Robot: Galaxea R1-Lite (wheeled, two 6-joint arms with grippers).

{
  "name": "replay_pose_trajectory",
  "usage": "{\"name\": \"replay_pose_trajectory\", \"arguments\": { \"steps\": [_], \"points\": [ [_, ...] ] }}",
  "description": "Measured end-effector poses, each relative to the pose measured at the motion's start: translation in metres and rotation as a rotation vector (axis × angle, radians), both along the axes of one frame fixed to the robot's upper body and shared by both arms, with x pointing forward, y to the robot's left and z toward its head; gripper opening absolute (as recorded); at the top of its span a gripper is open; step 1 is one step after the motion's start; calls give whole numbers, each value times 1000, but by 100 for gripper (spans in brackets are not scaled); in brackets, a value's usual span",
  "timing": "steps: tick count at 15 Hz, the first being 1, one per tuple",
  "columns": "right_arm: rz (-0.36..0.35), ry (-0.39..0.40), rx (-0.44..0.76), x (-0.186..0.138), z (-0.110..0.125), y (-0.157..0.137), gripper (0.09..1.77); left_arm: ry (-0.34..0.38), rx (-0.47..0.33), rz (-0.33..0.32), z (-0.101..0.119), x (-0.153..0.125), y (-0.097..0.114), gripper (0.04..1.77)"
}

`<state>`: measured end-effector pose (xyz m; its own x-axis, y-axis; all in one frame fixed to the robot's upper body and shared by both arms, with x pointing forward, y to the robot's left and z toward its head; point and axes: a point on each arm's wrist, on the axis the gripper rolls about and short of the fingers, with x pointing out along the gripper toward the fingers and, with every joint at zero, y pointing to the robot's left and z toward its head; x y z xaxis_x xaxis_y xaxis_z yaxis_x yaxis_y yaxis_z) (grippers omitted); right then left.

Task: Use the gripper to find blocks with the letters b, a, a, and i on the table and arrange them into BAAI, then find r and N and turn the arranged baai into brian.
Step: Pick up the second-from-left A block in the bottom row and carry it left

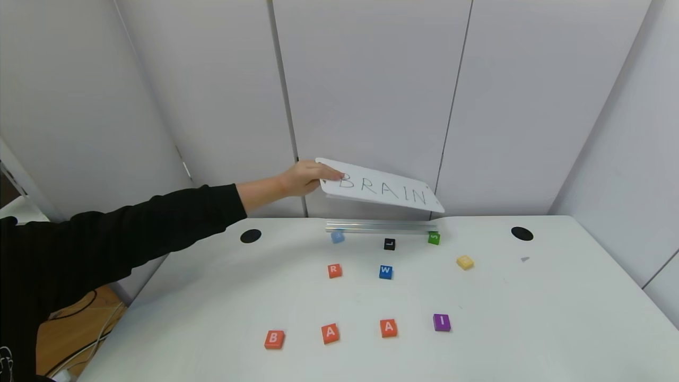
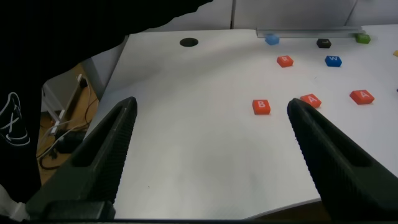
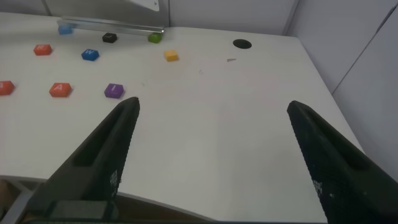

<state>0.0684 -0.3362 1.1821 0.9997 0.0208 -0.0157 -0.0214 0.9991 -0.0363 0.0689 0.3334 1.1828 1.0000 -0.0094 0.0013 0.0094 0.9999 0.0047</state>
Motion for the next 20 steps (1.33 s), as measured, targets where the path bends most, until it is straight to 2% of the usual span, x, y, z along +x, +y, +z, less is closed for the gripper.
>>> {"name": "replay_pose_trajectory", "arguments": {
  "steps": [20],
  "points": [
    [3,-21,1,1,1,0,171,0,0,0,0,0,0,172]
  ]
}}
